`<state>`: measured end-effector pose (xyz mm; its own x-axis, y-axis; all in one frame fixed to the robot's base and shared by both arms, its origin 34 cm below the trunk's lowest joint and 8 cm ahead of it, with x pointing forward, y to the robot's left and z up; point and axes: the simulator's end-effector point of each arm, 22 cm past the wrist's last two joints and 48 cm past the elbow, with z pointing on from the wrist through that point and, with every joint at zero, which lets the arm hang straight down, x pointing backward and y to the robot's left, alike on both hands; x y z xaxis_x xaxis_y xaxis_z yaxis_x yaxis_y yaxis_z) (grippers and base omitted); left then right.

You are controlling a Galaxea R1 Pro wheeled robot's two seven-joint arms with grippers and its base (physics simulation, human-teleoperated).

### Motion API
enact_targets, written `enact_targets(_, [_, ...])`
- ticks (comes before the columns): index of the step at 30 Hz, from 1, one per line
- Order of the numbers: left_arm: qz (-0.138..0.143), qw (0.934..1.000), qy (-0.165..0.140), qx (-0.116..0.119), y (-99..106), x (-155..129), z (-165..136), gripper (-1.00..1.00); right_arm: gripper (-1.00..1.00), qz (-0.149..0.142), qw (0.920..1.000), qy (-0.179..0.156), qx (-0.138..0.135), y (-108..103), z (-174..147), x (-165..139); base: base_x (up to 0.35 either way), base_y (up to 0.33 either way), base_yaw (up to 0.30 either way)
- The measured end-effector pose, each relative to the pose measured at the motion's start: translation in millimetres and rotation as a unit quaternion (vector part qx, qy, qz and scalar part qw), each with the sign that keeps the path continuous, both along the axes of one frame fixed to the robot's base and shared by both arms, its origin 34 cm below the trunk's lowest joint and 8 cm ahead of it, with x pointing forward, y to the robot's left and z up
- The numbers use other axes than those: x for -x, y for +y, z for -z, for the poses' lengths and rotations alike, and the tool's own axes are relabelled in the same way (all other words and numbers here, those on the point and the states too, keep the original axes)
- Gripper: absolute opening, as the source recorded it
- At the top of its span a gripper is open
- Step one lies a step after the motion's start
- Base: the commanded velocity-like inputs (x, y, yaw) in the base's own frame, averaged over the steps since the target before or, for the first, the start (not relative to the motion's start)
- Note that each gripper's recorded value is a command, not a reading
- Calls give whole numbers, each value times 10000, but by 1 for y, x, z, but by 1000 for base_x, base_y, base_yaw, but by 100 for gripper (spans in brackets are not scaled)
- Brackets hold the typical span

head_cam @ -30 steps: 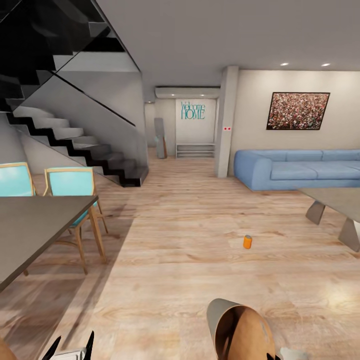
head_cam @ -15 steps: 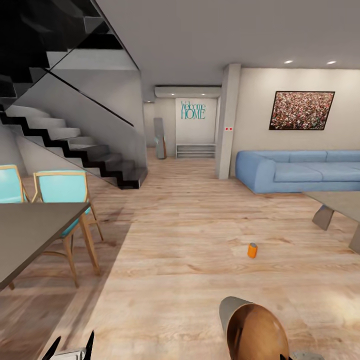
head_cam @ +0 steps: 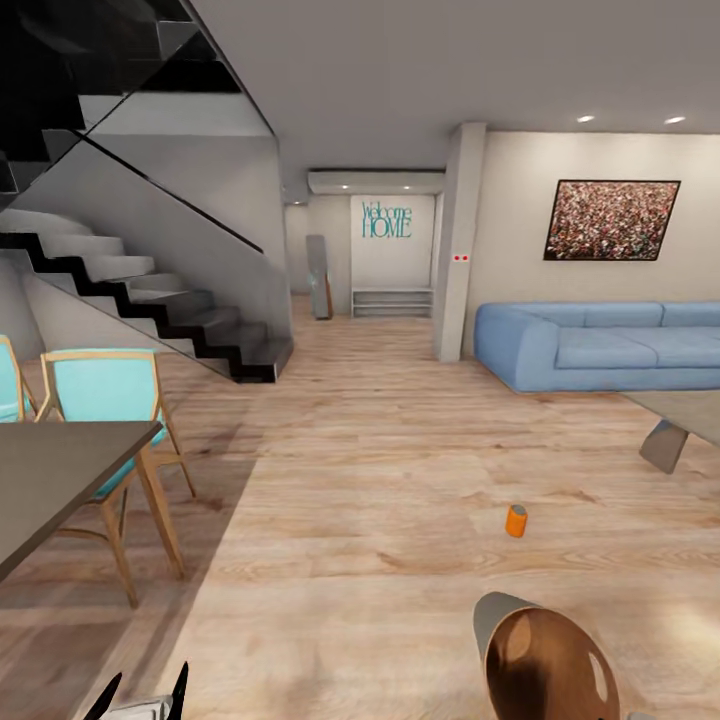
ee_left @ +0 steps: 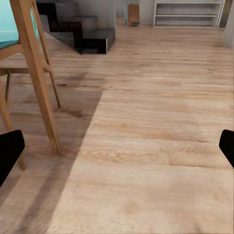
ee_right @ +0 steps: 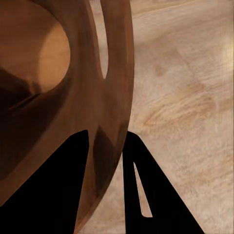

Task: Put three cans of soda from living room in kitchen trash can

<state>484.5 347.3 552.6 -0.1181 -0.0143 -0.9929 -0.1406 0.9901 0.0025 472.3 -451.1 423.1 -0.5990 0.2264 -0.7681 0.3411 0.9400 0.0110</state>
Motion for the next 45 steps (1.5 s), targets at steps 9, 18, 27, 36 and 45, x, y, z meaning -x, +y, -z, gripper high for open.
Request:
enact_targets(9, [-1,10000,5,2,0,0,0,100,-100,-52,10000,34,-25,7,3,0,322,0,0])
enact_targets(18, [-7,10000,2,5,0,0,0,100,-100,-177,9998,53,-22,15,4,-2,322,0,0])
enact_targets(27, [-12,10000,-2,4,1,0,0,100,-100,-192,9998,53,-30,18,5,-3,258,0,-80])
enact_targets(36, [-16,10000,-23,8,1,0,-2,100,-100,-193,9998,55,-44,18,5,-2,69,0,-236])
enact_targets(45, [-18,10000,-56,11,1,-1,-4,100,-100,-190,9998,32,-52,19,4,-3,3,0,-242])
